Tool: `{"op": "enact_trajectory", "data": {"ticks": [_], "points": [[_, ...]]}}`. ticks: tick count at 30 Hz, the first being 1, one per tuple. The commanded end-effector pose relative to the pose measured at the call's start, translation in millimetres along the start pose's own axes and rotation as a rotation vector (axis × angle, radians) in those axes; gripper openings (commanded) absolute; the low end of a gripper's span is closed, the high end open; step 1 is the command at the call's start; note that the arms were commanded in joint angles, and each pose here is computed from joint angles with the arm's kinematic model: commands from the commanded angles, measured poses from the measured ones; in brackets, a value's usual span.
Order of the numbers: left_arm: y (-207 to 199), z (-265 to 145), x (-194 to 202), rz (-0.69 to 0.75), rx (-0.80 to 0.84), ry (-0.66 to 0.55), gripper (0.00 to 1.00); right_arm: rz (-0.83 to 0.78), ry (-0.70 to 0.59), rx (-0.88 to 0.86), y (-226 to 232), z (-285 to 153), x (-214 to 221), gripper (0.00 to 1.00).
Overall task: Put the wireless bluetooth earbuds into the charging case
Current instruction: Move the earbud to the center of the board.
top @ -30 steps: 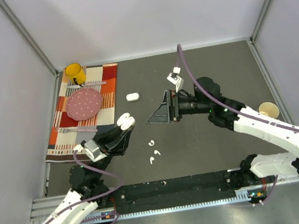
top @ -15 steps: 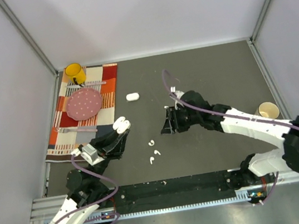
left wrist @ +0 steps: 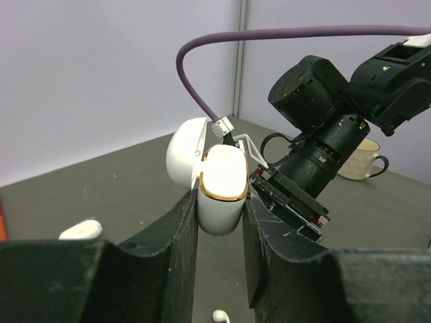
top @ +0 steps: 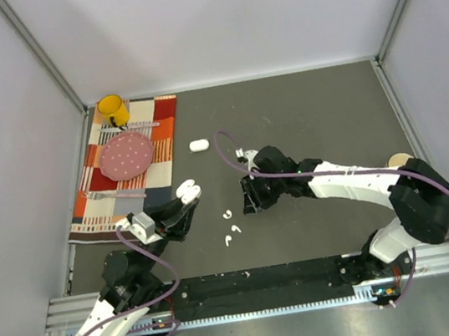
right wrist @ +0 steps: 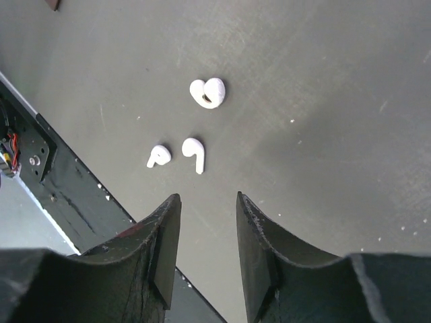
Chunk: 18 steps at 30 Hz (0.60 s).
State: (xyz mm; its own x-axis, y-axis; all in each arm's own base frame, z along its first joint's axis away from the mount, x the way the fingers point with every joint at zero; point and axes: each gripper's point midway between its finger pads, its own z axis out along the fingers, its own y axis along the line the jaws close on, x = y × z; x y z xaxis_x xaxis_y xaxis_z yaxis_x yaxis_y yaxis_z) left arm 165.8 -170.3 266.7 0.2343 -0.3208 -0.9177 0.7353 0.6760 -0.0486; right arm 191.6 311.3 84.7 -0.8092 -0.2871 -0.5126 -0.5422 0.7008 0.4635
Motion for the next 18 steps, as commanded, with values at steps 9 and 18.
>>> {"op": "enact_trajectory", "data": {"ticks": [9,18], "points": [[18,-18,-43,0.044,-0.114,-0.073,0.00,-0.073,-0.006,-0.045,33,28,-8,0.37],[25,-24,-42,0.039,-0.156,-0.044,0.00,-0.114,-0.002,-0.076,47,37,-5,0.37]]}}
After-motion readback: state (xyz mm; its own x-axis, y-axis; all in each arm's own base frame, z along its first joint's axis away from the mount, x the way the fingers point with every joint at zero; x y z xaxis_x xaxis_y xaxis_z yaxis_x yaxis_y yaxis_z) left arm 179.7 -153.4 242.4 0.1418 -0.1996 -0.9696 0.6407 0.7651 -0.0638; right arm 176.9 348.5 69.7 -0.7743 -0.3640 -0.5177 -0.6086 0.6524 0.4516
